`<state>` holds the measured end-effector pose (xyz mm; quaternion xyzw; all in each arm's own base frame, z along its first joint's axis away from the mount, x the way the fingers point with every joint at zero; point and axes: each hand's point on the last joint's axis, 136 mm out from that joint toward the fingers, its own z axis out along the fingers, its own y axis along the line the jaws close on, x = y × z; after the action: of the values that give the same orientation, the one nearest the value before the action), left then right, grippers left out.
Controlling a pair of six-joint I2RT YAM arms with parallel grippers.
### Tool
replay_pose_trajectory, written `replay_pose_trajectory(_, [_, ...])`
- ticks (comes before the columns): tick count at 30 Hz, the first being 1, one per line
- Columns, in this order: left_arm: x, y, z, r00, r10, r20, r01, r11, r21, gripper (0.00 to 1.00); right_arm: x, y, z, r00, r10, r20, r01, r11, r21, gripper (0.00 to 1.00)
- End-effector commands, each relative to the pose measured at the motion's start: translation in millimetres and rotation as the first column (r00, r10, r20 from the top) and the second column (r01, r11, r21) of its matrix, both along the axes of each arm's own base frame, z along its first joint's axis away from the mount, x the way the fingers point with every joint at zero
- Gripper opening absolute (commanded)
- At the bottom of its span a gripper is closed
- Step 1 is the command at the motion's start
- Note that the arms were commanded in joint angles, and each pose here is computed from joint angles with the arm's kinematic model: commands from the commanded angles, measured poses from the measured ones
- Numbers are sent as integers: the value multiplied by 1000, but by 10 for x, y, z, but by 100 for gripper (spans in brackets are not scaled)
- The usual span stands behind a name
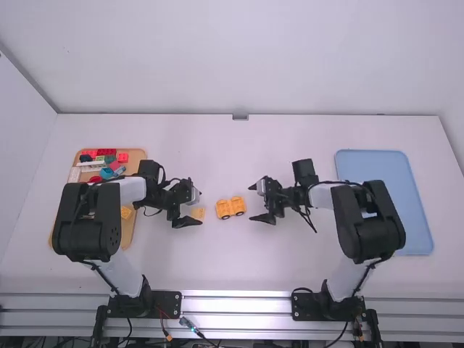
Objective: Assemble lego blocks to make yellow taxi
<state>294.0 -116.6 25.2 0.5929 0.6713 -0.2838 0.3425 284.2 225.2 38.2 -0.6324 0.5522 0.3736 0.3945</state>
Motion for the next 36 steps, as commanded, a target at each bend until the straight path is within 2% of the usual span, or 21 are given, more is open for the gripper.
replay_pose_trajectory(1, [-16, -28, 92, 1000, 2, 10, -1, 999, -35, 99, 73, 145, -11, 997, 47, 69, -45, 999, -23, 99])
replay_pose_trajectory(7, [-32, -29, 90, 1000, 2, 0, -2, 999, -36, 99, 189, 305, -136, 995, 77, 70, -73, 996, -50, 99])
replay_pose_trajectory(10, [-49, -29, 88, 1000, 2, -10, -3, 999, -37, 99, 216, 389, -260, 993, 109, 34, -107, 992, -61, 99])
replay_pose_trajectory(14, [-63, -30, 86, 1000, 2, -18, -3, 999, -36, 99, 184, 433, -333, 983, 180, -22, -181, 980, -84, 99])
replay_pose_trajectory(19, [-63, -29, 83, 1000, 2, -18, -3, 999, -35, 99, 108, 415, -352, 972, 233, -27, -235, 968, -89, 99])
replay_pose_trajectory(25, [-61, -28, 84, 1000, 2, -17, -3, 999, -35, 99, 139, 423, -482, 982, 175, -64, -180, 980, -86, 100])
replay_pose_trajectory(34, [-61, -31, 88, 1000, 2, -16, -3, 999, -37, 99, 88, 456, -606, 989, 131, -69, -136, 987, -80, 100])
replay_pose_trajectory(36, [-61, -32, 88, 1000, 2, -16, -2, 999, -38, 99, 83, 464, -628, 989, 132, -62, -138, 986, -92, 97])
